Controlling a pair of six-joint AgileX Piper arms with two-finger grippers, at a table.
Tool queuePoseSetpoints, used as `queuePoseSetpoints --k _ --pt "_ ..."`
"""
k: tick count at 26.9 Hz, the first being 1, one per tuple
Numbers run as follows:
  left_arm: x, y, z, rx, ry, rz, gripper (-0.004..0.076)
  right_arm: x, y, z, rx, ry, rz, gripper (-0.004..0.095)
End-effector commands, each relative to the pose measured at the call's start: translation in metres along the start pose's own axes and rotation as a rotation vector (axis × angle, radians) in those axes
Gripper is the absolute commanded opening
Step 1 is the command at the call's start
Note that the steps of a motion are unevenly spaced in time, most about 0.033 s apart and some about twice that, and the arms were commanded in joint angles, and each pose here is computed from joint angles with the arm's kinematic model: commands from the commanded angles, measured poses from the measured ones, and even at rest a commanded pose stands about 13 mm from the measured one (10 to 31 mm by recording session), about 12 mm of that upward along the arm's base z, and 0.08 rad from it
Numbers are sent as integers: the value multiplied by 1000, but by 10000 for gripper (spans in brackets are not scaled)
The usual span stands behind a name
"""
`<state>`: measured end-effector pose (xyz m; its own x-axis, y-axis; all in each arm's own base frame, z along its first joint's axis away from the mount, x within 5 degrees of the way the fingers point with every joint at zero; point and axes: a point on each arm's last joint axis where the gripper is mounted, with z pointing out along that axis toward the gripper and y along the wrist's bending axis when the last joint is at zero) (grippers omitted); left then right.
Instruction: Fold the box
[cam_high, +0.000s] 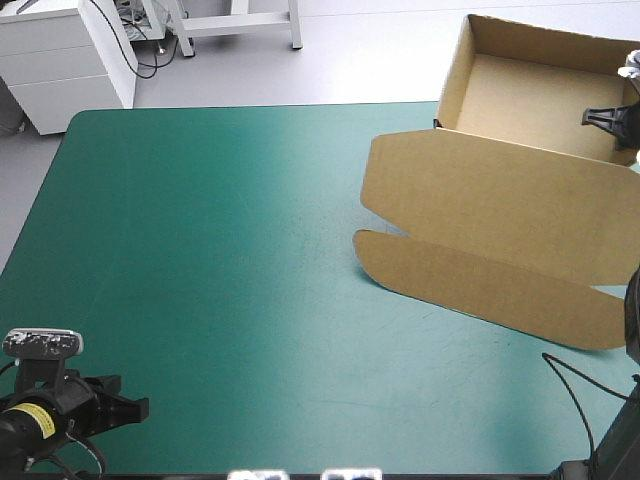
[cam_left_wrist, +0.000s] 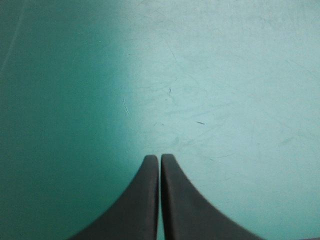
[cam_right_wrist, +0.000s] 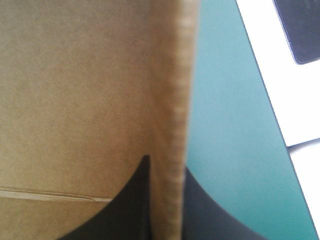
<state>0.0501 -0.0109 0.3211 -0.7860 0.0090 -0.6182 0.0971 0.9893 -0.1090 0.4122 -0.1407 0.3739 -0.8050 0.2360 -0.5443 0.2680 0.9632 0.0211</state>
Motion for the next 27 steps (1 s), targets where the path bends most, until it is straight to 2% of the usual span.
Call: queuePoseSetpoints --k 1,10,13,16,17,21,22,24,27 --pt "-2 0 -4 -10 22 -6 -7 -3 -24 -12 12 -41 42 0" --pt "-2 0 -4 -12 22 -6 -7 4 -40 47 16 76 68 0" --pt "-2 0 -4 -12 22 -6 -7 6 -41 59 9 100 11 28" --pt "-2 1 -4 -14 21 -5 -7 7 -41 64 6 109 20 151" --pt "-2 1 -4 -14 21 -5 -8 7 -41 64 6 109 23 223" --pt "-2 1 -4 -14 21 -5 -7 7 -43 64 24 112 16 579" --pt "-2 1 -4 -14 21 -5 -8 7 -44 63 38 111 17 731" --pt "-2 1 -4 -14 21 -5 -7 5 -43 55 37 96 19 802" --pt "-2 1 -4 -14 21 -5 -7 0 -37 25 25 31 20 779"
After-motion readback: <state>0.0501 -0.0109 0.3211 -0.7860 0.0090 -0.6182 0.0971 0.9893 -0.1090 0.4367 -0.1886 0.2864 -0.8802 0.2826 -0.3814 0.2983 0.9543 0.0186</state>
